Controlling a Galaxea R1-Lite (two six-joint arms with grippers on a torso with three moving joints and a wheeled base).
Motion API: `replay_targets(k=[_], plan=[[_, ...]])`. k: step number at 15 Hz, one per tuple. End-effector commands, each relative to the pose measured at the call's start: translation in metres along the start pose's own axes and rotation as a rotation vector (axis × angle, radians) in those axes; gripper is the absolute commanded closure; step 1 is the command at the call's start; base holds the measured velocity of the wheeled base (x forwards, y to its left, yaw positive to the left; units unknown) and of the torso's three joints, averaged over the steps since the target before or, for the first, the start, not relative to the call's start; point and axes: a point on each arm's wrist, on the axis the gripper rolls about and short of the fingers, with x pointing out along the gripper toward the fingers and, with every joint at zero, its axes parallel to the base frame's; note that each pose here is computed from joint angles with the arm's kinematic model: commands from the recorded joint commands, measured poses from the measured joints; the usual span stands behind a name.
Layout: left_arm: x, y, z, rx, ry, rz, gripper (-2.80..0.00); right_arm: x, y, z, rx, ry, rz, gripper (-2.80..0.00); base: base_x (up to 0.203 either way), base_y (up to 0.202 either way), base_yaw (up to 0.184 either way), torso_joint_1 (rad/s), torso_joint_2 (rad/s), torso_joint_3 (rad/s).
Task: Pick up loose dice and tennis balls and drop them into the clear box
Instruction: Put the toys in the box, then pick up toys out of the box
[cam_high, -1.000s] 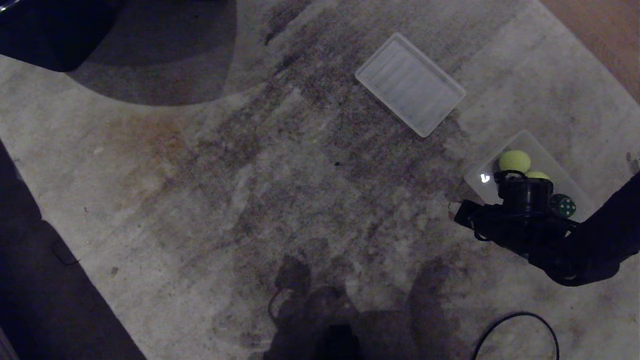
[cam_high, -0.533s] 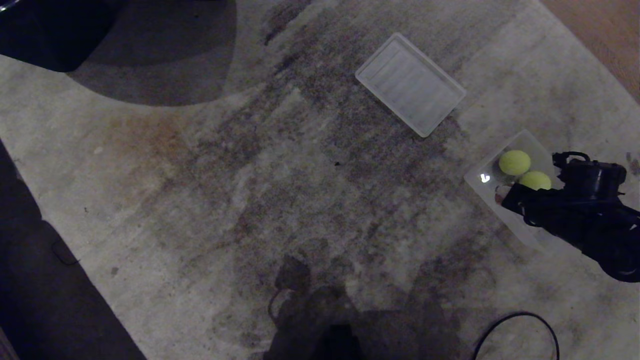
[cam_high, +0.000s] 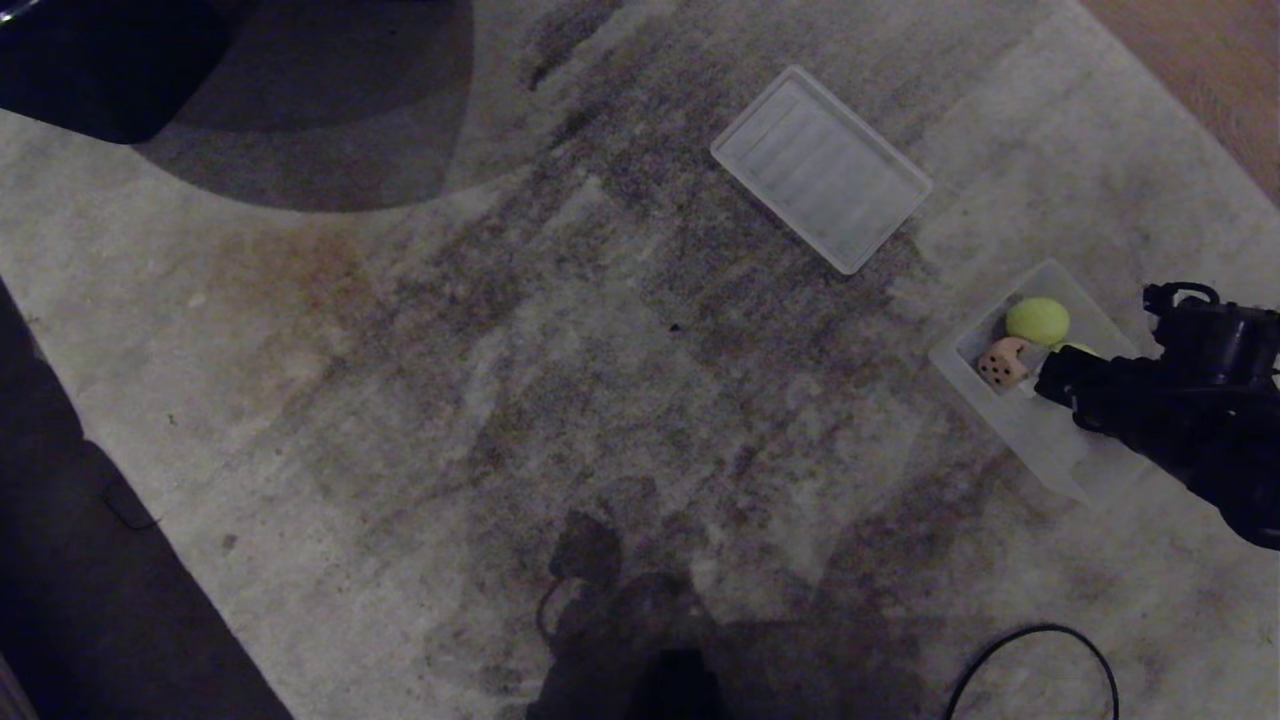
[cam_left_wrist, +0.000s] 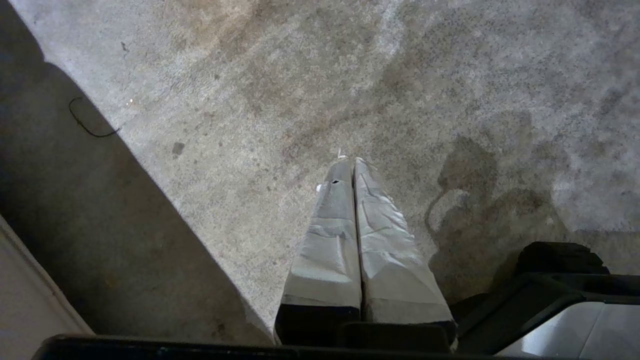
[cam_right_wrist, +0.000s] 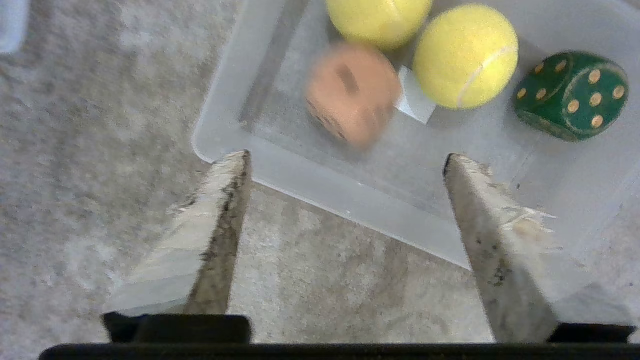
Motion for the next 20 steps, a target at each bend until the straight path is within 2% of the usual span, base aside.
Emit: replay_targets(k=[1, 3, 4, 7, 9, 11, 14, 17, 20], plan=[[0.000, 0.000, 0.000, 0.000, 0.003, 0.001, 0.00, -0.016, 0.003, 0.013, 0.013, -0.043, 0.021, -2.80, 0.000, 0.000, 0.000, 0.000, 0.00, 0.000], [0.000, 0.000, 0.000, 0.000, 0.003, 0.001, 0.00, -0.040, 0.008, 0.017, 0.013, -0.046, 0.053, -2.80, 0.000, 0.000, 0.000, 0.000, 0.00, 0.000], [0.000, 0.000, 0.000, -0.001, 0.003, 0.001, 0.00, -0.056, 0.009, 0.018, 0.008, -0.036, 0.075, 0.00, 0.000, 0.000, 0.000, 0.000, 0.00, 0.000], [0.000, 0.000, 0.000, 0.001, 0.003, 0.001, 0.00, -0.118, 0.003, 0.014, -0.041, 0.030, 0.120, 0.00, 0.000, 0.000, 0.000, 0.000, 0.00, 0.000], [0.000, 0.000, 0.000, -0.001, 0.003, 0.001, 0.00, -0.165, -0.012, 0.002, -0.109, 0.078, 0.126, 0.00, 0.000, 0.000, 0.000, 0.000, 0.00, 0.000], [0.000, 0.000, 0.000, -0.001, 0.003, 0.001, 0.00, -0.214, -0.030, -0.011, -0.163, 0.079, 0.141, 0.00, 0.000, 0.000, 0.000, 0.000, 0.00, 0.000], [0.000, 0.000, 0.000, -0.001, 0.003, 0.001, 0.00, -0.276, -0.062, -0.045, -0.211, 0.108, 0.147, 0.00, 0.000, 0.000, 0.000, 0.000, 0.00, 0.000], [0.000, 0.000, 0.000, -0.001, 0.003, 0.001, 0.00, -0.310, -0.083, -0.078, -0.232, 0.101, 0.174, 0.00, 0.000, 0.000, 0.000, 0.000, 0.00, 0.000], [0.000, 0.000, 0.000, -0.001, 0.003, 0.001, 0.00, -0.317, -0.092, -0.102, -0.258, 0.112, 0.212, 0.00, 0.000, 0.000, 0.000, 0.000, 0.00, 0.000]])
